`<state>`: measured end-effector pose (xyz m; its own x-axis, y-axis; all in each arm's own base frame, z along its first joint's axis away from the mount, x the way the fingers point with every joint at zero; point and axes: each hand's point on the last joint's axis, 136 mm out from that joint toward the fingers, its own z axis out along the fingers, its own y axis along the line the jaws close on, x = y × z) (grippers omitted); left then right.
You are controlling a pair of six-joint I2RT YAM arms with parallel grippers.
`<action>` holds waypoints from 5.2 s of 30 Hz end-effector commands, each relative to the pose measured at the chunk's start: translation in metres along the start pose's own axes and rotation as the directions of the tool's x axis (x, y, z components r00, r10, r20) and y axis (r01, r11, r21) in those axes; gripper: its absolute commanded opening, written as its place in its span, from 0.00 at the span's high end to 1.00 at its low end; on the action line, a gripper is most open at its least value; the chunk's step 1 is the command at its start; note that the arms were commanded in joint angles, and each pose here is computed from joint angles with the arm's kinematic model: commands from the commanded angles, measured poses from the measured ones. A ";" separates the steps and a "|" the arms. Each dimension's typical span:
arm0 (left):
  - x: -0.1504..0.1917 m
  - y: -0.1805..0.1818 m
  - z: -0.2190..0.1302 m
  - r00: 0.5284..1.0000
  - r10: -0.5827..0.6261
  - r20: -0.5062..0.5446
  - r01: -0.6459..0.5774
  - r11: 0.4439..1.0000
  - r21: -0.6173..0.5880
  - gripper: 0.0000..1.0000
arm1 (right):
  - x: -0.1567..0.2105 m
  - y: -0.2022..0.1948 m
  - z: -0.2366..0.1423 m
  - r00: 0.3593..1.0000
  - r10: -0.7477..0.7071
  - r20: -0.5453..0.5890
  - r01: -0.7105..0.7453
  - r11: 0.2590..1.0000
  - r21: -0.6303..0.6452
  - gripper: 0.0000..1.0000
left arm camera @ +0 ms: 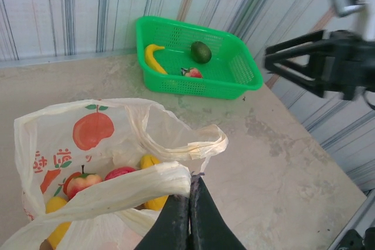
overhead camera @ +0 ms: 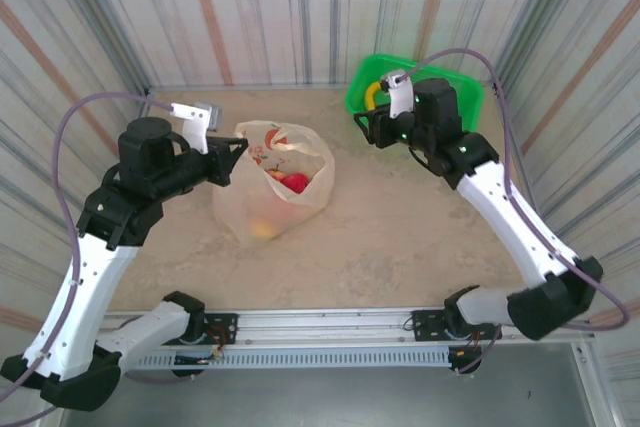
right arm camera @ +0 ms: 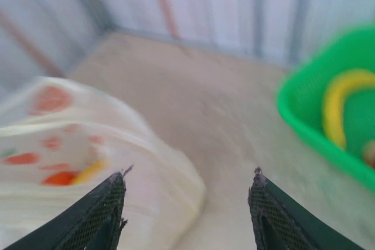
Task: Place the fake fruits into the plastic bag and tie a complex knot
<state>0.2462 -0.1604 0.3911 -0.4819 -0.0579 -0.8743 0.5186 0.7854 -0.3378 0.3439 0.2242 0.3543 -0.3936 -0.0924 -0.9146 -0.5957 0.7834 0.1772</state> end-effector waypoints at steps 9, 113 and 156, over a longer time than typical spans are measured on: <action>-0.004 -0.005 -0.009 0.998 -0.069 -0.010 0.069 0.997 0.044 0.96 | 0.026 0.124 0.035 0.769 -0.629 0.111 0.628 0.713 -0.311 0.19; -0.047 -0.023 0.018 0.997 -0.041 0.065 0.024 0.971 0.239 0.41 | -0.027 0.148 0.024 0.994 -0.058 -0.096 0.005 0.878 -0.479 1.00; 0.032 -0.023 0.087 0.752 0.444 0.487 -0.496 0.868 -0.026 0.16 | -0.042 0.184 -0.005 0.995 -0.067 -0.076 0.003 0.771 -0.636 1.00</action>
<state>0.2781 -0.2447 0.3190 0.1166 0.0470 -0.9921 0.7336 0.6693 0.1179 0.2591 0.3707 0.4080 -0.4341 -0.2264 -0.8720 -0.8920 0.2436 0.3808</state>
